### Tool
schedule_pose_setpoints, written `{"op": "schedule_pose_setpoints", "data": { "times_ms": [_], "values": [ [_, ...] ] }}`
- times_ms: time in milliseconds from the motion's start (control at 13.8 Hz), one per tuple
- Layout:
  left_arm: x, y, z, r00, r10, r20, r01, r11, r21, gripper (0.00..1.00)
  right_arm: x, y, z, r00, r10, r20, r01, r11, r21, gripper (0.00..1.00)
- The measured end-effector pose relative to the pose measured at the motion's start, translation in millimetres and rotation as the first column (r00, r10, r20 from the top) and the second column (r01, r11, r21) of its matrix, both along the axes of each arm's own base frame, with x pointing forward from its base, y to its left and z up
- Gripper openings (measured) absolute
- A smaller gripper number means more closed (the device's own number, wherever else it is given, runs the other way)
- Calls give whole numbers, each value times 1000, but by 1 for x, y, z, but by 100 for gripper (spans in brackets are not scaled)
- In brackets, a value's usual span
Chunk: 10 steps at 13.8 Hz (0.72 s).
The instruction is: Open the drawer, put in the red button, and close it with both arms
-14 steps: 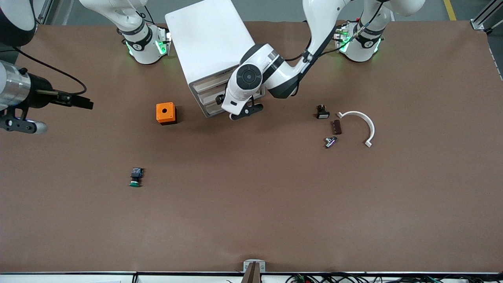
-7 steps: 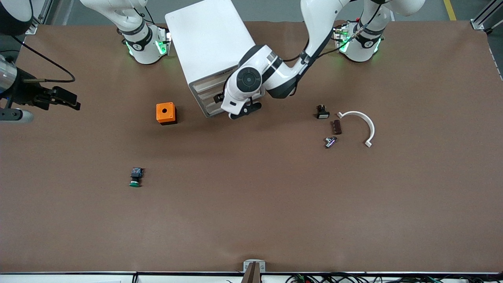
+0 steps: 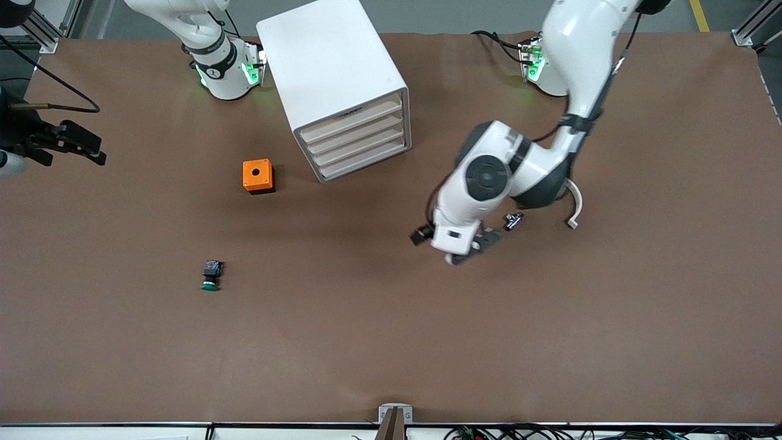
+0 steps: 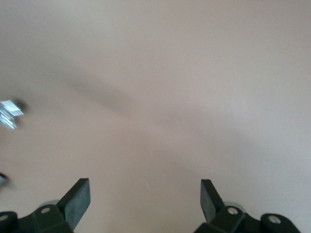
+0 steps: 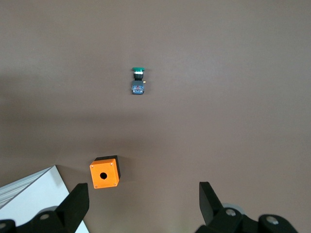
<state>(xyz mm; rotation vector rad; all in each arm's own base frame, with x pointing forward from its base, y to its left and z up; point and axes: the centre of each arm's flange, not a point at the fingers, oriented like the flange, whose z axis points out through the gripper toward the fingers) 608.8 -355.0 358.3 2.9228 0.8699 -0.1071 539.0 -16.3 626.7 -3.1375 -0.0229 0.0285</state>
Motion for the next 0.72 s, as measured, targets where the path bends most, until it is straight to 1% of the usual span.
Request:
{"op": "schedule_pose_setpoints", "data": {
  "times_ms": [145, 290, 507, 725],
  "values": [
    [22, 60, 41, 999, 36, 35, -37, 998, 46, 100, 0, -11, 3, 1000, -6, 6, 6, 1000, 0, 100],
    [33, 119, 83, 997, 47, 55, -51, 996, 75, 100, 0, -13, 4, 1000, -7, 8, 7, 1000, 0, 100],
    [33, 191, 143, 996, 25, 86, -33, 995, 93, 100, 0, -13, 5, 1000, -4, 11, 4, 1000, 0, 100],
    [19, 253, 191, 995, -54, 86, 43, 992, 117, 100, 0, -13, 8, 1000, -2, 18, 2, 1000, 0, 100]
  ]
}}
